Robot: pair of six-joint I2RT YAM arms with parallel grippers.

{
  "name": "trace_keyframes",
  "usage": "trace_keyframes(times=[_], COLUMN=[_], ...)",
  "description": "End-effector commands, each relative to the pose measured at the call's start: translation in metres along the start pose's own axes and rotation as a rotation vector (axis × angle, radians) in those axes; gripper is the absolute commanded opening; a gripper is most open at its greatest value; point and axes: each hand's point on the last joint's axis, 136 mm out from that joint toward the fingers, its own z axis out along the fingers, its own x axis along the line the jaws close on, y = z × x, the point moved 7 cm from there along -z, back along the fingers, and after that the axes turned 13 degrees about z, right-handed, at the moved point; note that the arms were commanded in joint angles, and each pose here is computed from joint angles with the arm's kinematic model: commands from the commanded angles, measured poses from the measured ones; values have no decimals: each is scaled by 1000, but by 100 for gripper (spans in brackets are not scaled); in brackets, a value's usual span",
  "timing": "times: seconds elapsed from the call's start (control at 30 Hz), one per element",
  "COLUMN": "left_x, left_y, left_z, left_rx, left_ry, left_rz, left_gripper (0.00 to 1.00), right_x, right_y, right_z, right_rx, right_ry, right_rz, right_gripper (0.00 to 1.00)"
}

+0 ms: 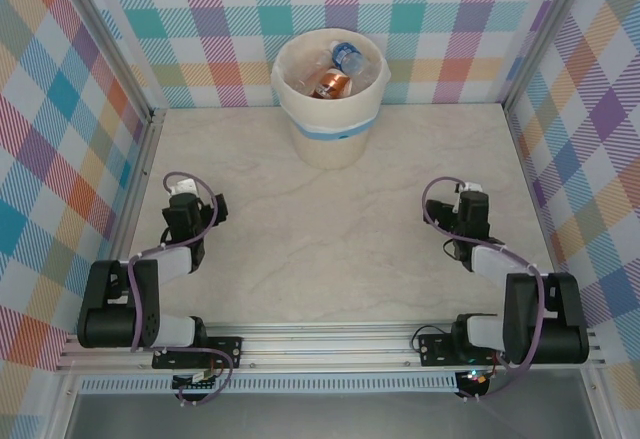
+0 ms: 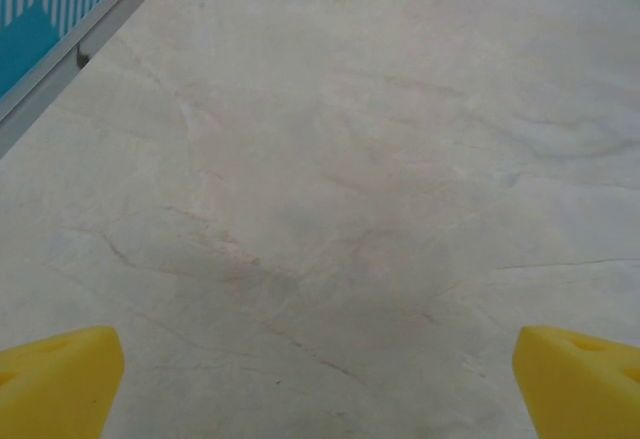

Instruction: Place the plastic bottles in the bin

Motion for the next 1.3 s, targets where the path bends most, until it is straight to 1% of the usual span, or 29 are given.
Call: trace_keyframes(times=[0.0, 0.07, 0.13, 0.2, 0.23, 0.3, 0.37, 0.43, 0.47, 0.5, 0.53, 0.57, 0.6, 0.63, 1.27], left_x=[-2, -6, -11, -17, -18, -19, -24, -28, -30, -31, -30, -32, -37, -37, -37], left_y=[14, 15, 16, 18, 18, 12, 11, 3, -2, 0, 1, 3, 4, 4, 3], left_z=[-15, -13, -7, -3, 1, 11, 13, 14, 17, 18, 21, 24, 23, 22, 22], left_rx=[-158, -146, -115, -162, -171, -122, -126, -135, -157, -162, -96, -83, -96, -82, -90], left_ry=[-59, -90, -133, -181, -185, -168, -187, -145, -120, -87, -43, -2, 12, 9, 9], left_rz=[26, 35, 15, -36, -48, -53, -29, -7, 0, 7, 9, 32, 52, 50, 49], left_gripper=[100, 100, 100, 100, 100, 100, 100, 100, 100, 100, 100, 100, 100, 100, 100], right_x=[22, 26, 30, 35, 34, 34, 33, 29, 28, 28, 28, 24, 24, 24, 26], right_y=[25, 28, 32, 35, 34, 29, 17, 12, 12, 13, 16, 23, 21, 22, 21], right_z=[5, 11, 16, 22, 25, 28, 27, 20, 18, 19, 22, 30, 31, 32, 31], right_rx=[-67, -69, -92, -104, -123, -142, -178, -252, -258, -260, -253, -217, -202, -213, -197], right_ry=[147, 173, 205, 233, 234, 260, 306, 319, 307, 302, 284, 216, 210, 216, 235], right_rz=[-58, -76, -96, -140, -148, -159, -182, -178, -174, -172, -160, -122, -126, -126, -141], right_gripper=[100, 100, 100, 100, 100, 100, 100, 100, 100, 100, 100, 100, 100, 100, 100])
